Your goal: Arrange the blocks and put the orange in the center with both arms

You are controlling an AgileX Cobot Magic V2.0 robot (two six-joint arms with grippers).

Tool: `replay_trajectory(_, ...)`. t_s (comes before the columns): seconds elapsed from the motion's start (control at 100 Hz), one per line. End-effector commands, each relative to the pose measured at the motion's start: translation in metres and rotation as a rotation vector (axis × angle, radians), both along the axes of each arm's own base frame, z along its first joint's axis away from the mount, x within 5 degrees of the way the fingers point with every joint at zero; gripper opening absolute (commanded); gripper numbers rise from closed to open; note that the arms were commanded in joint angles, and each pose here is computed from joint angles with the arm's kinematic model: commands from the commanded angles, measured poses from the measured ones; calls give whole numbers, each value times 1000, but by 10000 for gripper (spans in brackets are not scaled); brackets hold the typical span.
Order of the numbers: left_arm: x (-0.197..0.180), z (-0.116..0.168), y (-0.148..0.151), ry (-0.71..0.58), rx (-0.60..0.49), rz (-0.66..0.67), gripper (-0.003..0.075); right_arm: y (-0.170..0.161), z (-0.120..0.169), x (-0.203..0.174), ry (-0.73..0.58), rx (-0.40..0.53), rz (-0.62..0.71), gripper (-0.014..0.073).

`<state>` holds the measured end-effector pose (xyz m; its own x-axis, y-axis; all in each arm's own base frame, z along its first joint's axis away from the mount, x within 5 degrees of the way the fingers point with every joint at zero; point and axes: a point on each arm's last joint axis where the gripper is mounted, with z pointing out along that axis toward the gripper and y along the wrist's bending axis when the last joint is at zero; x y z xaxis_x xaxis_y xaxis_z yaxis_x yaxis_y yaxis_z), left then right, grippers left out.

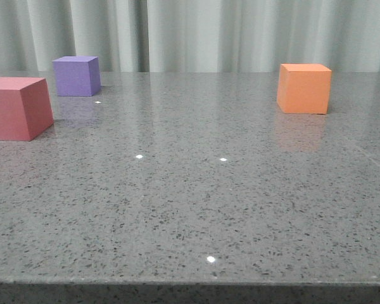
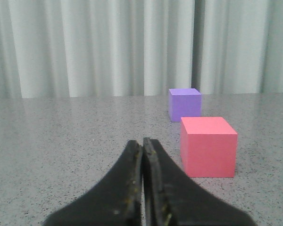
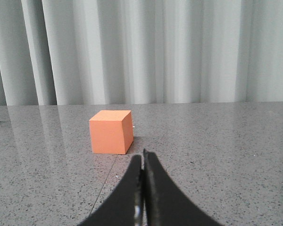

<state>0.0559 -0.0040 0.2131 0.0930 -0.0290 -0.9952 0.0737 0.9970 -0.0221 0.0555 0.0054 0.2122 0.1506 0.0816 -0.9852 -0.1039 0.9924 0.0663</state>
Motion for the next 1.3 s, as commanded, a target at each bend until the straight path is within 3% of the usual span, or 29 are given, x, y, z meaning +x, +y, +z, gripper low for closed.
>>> replay_trajectory(0.0,-2,-5,0,-76,-8,-6,-20,0,15,-4,-117,-2,-1,-110)
replay_trajectory(0.37,-2,-5,0,-76,-8,-6,-20,0,19,-6,-141,0,0,-110)
replay_trajectory(0.59,-2,-5,0,-76,-8,-6,-20,-2,59,-15,-89,-1,-16,-110)
replay_trajectory(0.83,-2,-5,0,-76,-8,-6,-20,-4,115,-12,152,0,-34,-110)
replay_trajectory(1.06,-2,-5,0,-76,-8,-6,-20,0,161,21,461,15,-26,-110)
replay_trajectory(1.29,-2,-5,0,-76,-8,-6,-20,5,172,62,610,32,-10,-110)
